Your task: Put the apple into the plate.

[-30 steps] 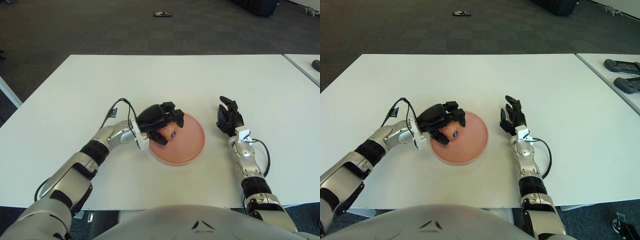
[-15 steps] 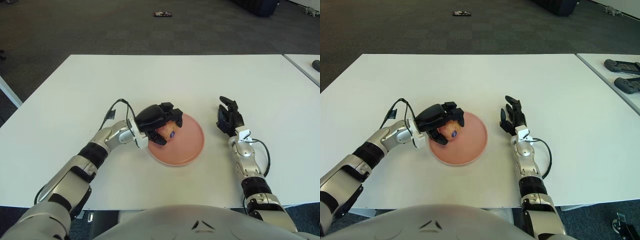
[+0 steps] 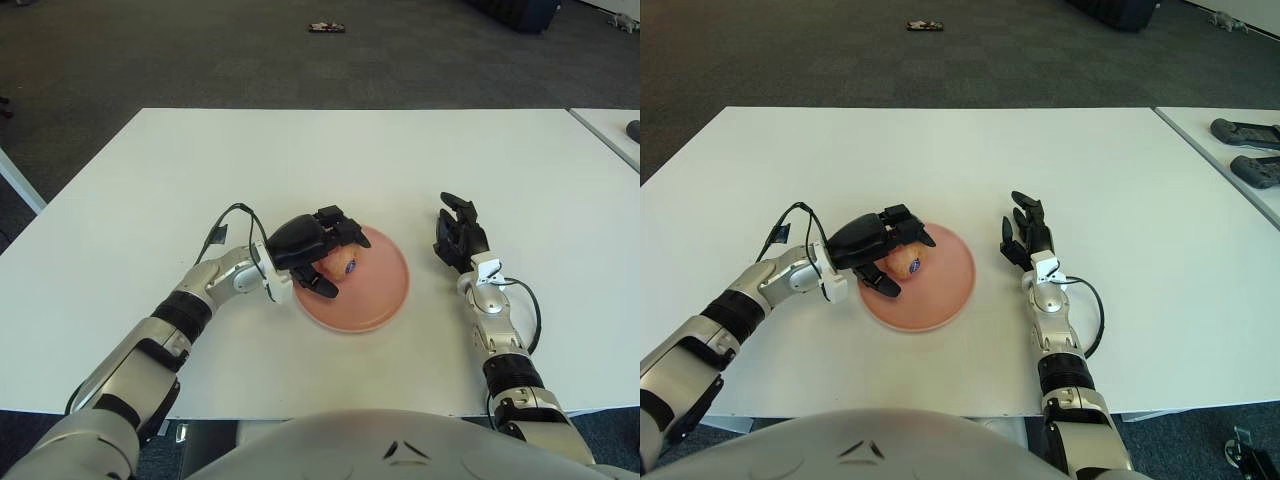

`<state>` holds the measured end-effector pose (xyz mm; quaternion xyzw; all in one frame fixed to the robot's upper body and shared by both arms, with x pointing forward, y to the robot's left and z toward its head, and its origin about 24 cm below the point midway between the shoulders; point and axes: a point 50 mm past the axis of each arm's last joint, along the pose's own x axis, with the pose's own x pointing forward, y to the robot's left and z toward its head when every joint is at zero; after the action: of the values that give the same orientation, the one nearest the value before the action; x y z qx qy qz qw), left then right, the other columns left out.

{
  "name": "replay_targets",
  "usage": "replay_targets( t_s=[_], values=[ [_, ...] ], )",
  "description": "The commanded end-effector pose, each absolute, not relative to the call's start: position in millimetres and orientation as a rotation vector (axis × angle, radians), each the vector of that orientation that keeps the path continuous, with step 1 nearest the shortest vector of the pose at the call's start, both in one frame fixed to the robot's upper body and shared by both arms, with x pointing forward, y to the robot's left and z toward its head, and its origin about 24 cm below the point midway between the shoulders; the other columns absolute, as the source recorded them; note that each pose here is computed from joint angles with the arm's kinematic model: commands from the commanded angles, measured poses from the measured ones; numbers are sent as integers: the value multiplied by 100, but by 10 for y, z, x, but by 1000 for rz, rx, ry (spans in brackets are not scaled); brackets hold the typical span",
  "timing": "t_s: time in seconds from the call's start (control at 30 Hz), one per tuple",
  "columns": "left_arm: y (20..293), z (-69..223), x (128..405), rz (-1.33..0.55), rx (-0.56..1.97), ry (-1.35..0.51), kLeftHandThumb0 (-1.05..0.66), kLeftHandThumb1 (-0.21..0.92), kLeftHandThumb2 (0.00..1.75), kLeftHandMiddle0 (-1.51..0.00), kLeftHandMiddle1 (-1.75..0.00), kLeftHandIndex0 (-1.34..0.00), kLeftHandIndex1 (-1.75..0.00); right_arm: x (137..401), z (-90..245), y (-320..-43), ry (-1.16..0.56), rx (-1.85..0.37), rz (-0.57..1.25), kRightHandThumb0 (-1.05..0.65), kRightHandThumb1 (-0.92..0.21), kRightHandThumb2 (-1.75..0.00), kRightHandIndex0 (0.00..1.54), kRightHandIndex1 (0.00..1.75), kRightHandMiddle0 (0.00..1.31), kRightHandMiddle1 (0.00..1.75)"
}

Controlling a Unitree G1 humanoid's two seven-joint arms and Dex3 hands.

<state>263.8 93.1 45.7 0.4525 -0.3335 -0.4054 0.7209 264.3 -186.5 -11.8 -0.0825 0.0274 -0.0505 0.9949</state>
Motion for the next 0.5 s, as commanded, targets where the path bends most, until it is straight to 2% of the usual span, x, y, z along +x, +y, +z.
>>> replay_targets(
  t_s=[0.0, 0.17, 0.47],
  values=[
    [959, 492, 2671, -905, 1047, -742, -104, 92, 39, 0, -3, 0, -19, 2505, -342, -1883, 190, -189, -105, -72, -92, -78, 26, 1, 0, 77],
    [965, 505, 2680, -914, 1053, -737, -105, 92, 42, 0, 0, 0, -3, 2510, -344, -1884, 194, -199, -109, -74, -92, -76, 28, 2, 0, 80],
    [974, 536, 2693, -918, 1047, -740, -105, 92, 47, 0, 0, 0, 0, 2514, -349, -1882, 199, -194, -111, -74, -92, -75, 28, 2, 0, 81]
  ],
)
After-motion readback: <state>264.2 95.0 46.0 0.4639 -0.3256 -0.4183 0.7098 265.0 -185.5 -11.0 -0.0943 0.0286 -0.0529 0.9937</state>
